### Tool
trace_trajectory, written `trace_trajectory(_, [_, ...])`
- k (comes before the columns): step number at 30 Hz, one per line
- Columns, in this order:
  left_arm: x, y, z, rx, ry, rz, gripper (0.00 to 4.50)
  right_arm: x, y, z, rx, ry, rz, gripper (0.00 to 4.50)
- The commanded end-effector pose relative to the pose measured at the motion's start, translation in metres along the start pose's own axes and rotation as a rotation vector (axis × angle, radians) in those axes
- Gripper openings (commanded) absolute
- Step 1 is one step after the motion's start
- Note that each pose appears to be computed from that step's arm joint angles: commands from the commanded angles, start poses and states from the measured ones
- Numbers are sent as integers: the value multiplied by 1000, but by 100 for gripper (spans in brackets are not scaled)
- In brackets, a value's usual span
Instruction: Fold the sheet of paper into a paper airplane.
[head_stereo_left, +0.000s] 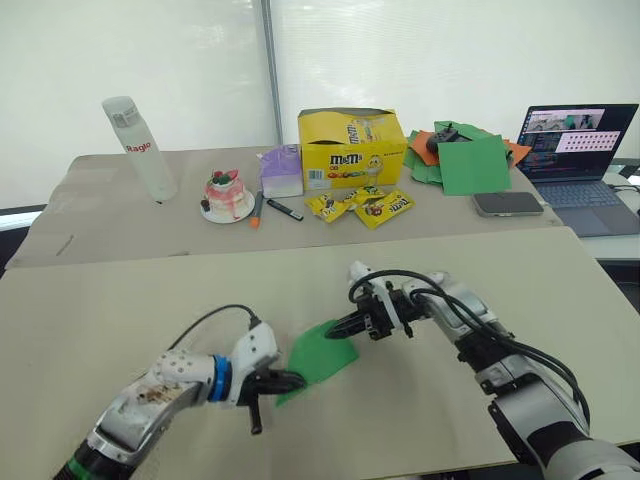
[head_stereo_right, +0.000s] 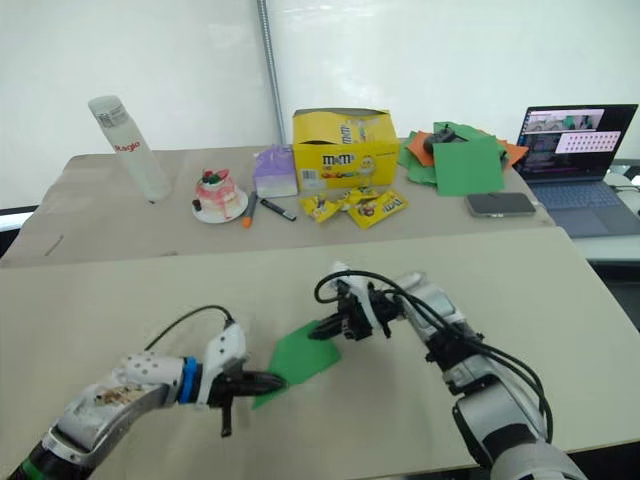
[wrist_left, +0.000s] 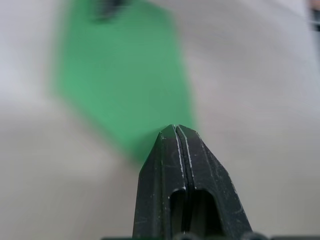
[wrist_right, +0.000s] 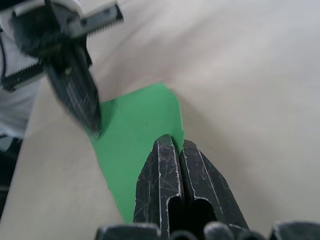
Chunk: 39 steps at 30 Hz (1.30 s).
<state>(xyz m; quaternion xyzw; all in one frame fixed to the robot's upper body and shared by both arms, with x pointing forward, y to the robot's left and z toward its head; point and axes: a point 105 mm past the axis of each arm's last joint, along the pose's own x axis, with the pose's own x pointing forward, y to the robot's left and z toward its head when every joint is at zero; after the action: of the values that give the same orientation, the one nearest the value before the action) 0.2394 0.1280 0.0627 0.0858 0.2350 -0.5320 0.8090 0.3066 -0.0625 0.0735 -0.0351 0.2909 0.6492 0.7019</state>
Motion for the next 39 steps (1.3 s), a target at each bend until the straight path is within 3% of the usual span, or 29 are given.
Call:
trace_trajectory(1, [-15, 25, 24, -31, -133, 80, 0, -8, 4, 9, 25, -68, -66, 2])
trace_trajectory(6, [-22, 34, 36, -37, -196, 77, 0, -17, -3, 4, 123, -124, -209, 2])
trace_trajectory(12, [-22, 33, 45, -28, -240, 54, 0, -18, 4, 0, 165, -150, -257, 2])
trace_trajectory(17, [-18, 24, 44, -12, -224, -2, 0, -12, 8, -1, 185, -167, -296, 2])
trace_trajectory(24, [-15, 32, 40, -7, -200, 24, 0, -3, 6, 6, 214, -208, -338, 2])
trace_trajectory(39, [14, 29, -4, -45, -129, 1, 0, -3, 4, 6, 190, -197, -332, 2])
